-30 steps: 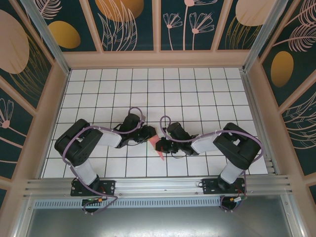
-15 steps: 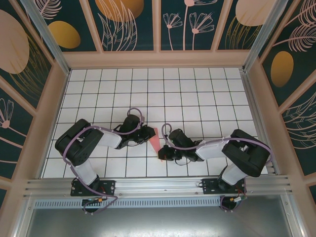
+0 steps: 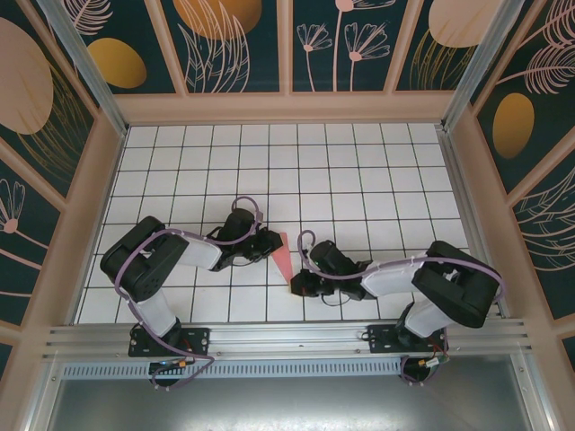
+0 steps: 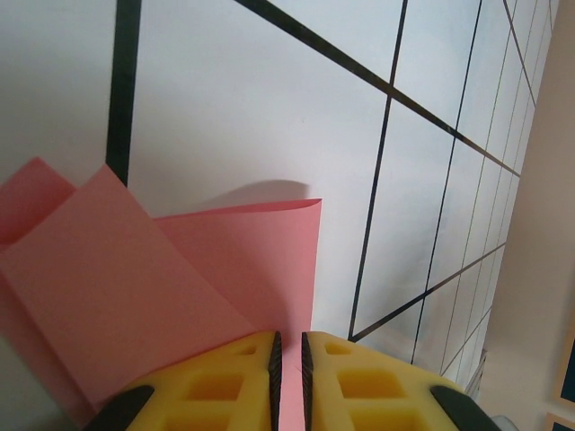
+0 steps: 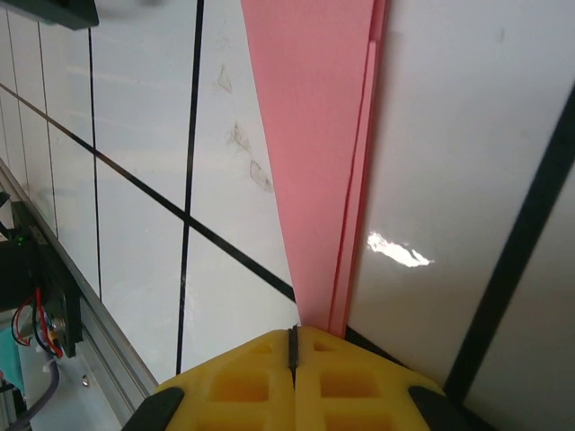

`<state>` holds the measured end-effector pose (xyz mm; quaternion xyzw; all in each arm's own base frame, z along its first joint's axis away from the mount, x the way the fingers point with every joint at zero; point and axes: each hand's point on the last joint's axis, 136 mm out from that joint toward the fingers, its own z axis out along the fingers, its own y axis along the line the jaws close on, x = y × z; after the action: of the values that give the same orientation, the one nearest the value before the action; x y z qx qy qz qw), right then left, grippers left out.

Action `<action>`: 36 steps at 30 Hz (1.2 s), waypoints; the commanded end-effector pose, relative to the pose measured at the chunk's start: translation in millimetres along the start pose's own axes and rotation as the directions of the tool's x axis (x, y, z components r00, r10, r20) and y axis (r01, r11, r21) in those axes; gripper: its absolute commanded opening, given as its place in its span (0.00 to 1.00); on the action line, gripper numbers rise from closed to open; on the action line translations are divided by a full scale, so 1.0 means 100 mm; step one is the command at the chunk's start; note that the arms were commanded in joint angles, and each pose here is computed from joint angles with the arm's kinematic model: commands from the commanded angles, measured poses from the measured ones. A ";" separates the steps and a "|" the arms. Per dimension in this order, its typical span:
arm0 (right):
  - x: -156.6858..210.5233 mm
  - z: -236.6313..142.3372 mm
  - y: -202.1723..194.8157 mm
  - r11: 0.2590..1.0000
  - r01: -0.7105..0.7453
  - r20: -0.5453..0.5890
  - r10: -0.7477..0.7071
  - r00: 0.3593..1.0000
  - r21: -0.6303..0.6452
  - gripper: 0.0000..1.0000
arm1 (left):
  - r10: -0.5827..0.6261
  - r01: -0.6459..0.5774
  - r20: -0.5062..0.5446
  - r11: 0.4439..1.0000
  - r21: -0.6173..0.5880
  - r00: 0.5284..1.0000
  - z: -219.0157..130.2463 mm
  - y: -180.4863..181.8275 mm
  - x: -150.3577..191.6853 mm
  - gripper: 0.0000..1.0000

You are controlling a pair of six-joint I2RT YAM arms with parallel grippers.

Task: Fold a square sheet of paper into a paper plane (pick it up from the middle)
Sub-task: Fold the wing for the fifth time at the center of the table.

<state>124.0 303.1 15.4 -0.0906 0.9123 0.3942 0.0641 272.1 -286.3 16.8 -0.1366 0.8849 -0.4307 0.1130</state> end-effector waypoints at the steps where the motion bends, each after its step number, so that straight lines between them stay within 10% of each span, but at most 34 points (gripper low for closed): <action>1: 0.65 -0.10 -0.53 0.979 -0.075 -0.203 0.114 0.973 0.190 0.08 | -0.061 0.065 0.024 0.959 -0.277 0.998 0.00 0.83 0.11 0.18; 13: 0.13 -0.33 -0.25 0.979 -0.025 -0.008 0.027 1.000 0.205 0.07 | -0.021 0.025 0.018 0.976 -0.215 1.000 -0.01 0.61 0.06 0.21; 27: -0.58 -0.71 -0.31 0.954 -0.130 0.345 0.030 0.938 0.271 0.17 | 0.141 -0.138 0.088 0.990 -0.043 0.986 -0.41 -0.45 -0.21 0.39; 36: -0.79 -0.86 -0.38 0.944 -0.187 0.444 0.049 0.895 0.272 0.29 | 0.138 -0.116 0.184 0.985 -0.126 0.973 -0.80 -0.34 -0.23 0.47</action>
<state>190.3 226.6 45.9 0.0420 0.9400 0.2570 0.2202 280.8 -261.7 107.4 -0.1110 0.8846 -0.3984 0.2156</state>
